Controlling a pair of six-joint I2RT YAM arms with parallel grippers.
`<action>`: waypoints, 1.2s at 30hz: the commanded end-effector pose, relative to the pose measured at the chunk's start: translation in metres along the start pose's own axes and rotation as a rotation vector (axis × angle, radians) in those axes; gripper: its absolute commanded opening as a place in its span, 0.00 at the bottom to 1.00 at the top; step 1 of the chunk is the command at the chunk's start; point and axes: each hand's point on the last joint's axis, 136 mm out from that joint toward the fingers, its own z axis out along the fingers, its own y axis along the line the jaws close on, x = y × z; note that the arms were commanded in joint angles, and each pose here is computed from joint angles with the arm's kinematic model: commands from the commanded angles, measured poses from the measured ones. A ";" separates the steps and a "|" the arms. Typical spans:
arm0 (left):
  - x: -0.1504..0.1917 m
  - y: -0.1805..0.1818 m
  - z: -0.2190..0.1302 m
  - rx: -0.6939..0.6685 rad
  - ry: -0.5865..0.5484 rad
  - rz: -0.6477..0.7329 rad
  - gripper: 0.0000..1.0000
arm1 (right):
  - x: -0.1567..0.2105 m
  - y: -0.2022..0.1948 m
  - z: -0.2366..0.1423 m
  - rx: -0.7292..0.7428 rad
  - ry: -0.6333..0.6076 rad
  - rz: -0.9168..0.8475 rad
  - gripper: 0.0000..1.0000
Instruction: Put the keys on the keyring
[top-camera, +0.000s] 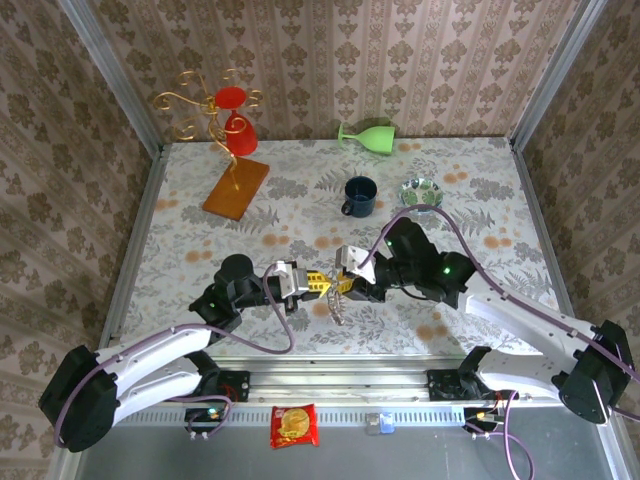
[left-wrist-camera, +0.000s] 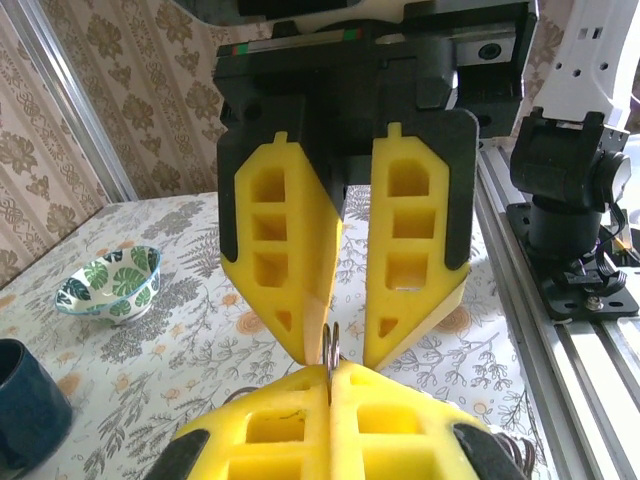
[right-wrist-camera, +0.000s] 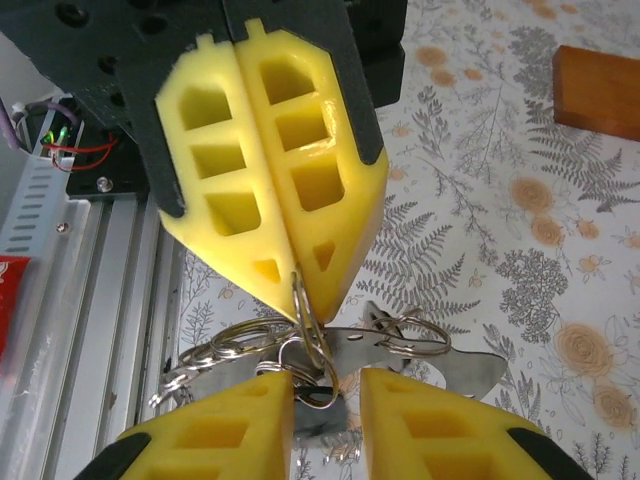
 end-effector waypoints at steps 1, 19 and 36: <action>-0.013 -0.003 0.000 0.020 -0.059 0.012 0.00 | -0.008 0.000 -0.002 -0.002 -0.052 -0.002 0.26; -0.013 0.001 0.002 0.005 -0.067 0.002 0.00 | -0.016 0.000 0.006 -0.030 -0.096 0.018 0.02; 0.011 0.000 0.007 -0.009 0.113 0.067 0.28 | 0.012 0.001 0.004 -0.065 0.240 -0.151 0.00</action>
